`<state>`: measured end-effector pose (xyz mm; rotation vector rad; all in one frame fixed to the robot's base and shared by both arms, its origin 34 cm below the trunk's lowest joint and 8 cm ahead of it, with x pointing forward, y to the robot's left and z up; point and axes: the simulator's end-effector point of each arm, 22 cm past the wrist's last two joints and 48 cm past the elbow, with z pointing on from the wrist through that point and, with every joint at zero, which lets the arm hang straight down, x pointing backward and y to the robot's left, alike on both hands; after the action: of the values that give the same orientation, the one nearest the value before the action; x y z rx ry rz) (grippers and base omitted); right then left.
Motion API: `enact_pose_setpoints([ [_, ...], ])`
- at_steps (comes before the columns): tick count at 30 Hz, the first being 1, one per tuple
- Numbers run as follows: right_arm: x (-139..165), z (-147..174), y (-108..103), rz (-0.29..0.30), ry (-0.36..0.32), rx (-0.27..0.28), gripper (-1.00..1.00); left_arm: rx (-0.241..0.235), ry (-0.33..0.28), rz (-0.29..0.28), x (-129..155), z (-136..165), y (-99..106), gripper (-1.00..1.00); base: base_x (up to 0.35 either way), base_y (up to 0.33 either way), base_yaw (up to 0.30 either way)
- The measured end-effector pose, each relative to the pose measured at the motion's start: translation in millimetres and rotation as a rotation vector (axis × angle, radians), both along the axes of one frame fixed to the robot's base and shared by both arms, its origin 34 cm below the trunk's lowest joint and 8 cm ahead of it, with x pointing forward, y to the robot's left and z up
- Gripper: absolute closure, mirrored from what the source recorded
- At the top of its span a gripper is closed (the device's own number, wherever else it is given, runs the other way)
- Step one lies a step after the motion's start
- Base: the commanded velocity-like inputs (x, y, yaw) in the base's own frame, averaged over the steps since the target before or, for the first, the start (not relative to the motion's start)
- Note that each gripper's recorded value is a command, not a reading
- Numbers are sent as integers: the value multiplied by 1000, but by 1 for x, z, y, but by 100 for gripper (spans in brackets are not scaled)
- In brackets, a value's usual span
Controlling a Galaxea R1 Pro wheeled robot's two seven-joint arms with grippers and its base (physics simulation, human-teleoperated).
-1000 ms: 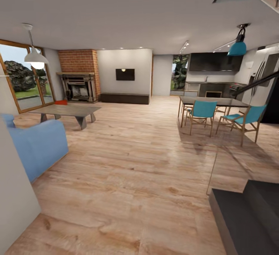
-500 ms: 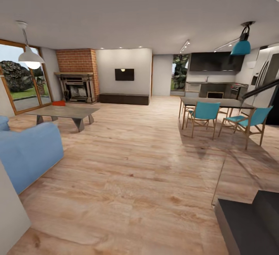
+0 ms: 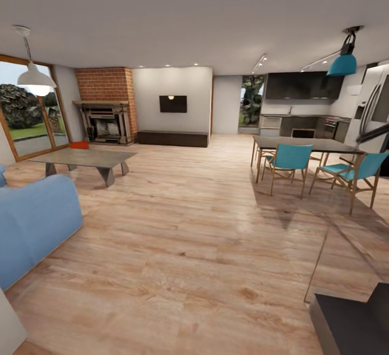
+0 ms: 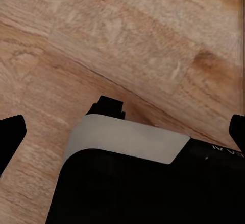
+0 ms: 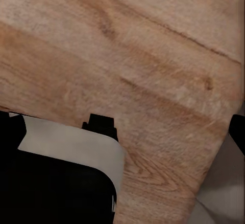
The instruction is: Move the two storage containers from the living room to the garage. In the garage, place one container on the floor and stack the other container on top of it (either order is fine).
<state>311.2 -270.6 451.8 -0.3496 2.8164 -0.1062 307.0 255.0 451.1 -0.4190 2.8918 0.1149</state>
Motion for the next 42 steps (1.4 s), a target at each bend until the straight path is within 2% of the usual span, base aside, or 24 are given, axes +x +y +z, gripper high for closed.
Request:
enact_pose_setpoints([
  [42, 0, 0, -1, 1, 1, -2, -100, 1, 2, 0, 0, 0, 1, -100, 326, 0, 0],
])
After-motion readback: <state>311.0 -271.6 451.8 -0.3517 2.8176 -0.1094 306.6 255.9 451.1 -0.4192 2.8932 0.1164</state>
